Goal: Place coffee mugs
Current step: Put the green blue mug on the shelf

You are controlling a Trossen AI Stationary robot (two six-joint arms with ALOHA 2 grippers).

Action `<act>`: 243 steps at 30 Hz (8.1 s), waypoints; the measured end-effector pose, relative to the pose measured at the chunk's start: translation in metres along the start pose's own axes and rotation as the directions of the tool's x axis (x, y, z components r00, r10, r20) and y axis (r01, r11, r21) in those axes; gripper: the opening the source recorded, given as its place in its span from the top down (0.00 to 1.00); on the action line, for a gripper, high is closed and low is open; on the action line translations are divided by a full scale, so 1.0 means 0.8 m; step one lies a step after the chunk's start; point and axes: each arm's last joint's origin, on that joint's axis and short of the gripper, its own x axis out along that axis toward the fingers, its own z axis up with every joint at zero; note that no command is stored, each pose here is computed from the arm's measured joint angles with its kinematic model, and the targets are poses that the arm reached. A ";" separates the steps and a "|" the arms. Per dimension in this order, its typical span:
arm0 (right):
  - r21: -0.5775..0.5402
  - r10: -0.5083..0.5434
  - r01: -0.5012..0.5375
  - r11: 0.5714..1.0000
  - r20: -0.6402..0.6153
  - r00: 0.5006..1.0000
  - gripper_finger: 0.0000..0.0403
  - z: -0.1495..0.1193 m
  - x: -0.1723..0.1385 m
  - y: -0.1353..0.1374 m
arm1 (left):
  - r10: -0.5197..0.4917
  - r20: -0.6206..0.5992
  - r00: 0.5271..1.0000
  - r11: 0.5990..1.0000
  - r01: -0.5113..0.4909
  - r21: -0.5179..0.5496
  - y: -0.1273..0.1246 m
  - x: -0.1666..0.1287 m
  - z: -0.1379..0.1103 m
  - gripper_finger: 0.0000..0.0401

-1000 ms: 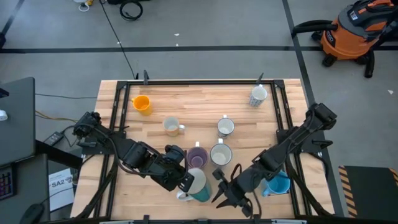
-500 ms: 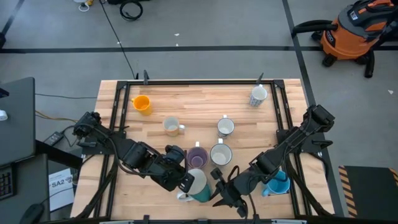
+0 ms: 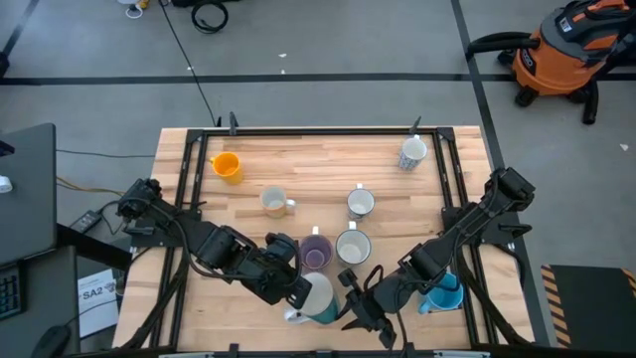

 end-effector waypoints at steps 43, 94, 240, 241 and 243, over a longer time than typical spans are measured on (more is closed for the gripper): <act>0.179 -0.034 0.051 0.983 -0.097 0.995 0.72 -0.012 -0.001 -0.002 | 0.006 -0.047 0.999 1.000 -0.005 0.012 -0.002 0.011 -0.010 0.87; 0.221 -0.046 0.066 0.973 -0.093 0.995 0.72 -0.020 0.003 -0.002 | 0.028 -0.032 0.999 0.999 -0.027 0.020 0.000 0.017 -0.011 0.87; 0.218 -0.129 0.147 0.965 -0.093 0.987 0.72 -0.020 0.003 -0.006 | -0.047 -0.048 0.998 0.997 0.050 0.058 -0.012 0.011 -0.056 0.73; 0.219 -0.129 0.147 0.965 -0.094 0.987 0.72 -0.020 0.003 -0.006 | -0.048 -0.049 0.998 0.997 0.051 0.057 -0.012 0.011 -0.056 0.73; 0.218 -0.129 0.147 0.965 -0.093 0.987 0.72 -0.020 0.003 -0.006 | -0.051 -0.052 0.997 0.997 0.053 0.056 -0.012 0.011 -0.056 0.73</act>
